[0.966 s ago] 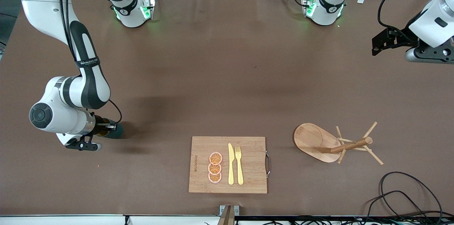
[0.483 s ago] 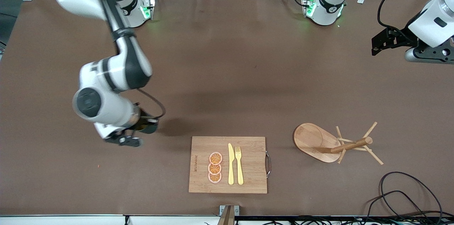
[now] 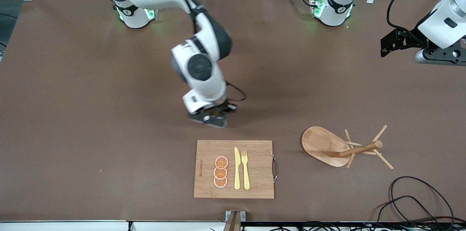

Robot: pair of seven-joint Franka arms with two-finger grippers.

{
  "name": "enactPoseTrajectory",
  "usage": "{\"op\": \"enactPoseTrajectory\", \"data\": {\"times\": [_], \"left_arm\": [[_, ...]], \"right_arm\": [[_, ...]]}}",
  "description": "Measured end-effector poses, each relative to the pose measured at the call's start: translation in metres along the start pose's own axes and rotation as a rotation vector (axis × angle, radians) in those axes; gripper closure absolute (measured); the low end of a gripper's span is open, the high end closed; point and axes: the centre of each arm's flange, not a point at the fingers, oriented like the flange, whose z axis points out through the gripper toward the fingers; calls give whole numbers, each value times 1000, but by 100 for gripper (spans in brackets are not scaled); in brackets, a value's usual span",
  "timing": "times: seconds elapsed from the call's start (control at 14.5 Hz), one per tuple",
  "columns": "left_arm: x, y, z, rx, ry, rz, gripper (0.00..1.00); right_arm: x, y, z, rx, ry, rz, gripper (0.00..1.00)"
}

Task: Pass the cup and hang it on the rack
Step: 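Carry the mug to mid-table and set it down with the right gripper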

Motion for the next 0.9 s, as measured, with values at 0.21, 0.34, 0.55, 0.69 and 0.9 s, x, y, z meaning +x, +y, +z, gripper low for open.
{"op": "enactPoseTrajectory", "data": {"times": [0.21, 0.34, 0.55, 0.69, 0.9], "left_arm": [[0, 1, 0, 0, 0, 2, 0], [0, 6, 0, 0, -1, 11, 0], [0, 15, 1, 1, -1, 28, 0], [0, 20, 1, 1, -2, 37, 0], [1, 25, 4, 0, -8, 48, 0]], "right_arm": [[-58, -38, 45, 22, 11, 40, 96], [-76, -48, 60, 39, -5, 51, 96], [-79, -52, 70, 70, -2, 139, 96], [-78, -53, 71, 77, -1, 160, 93], [-72, -51, 71, 75, 0, 178, 70]]}}
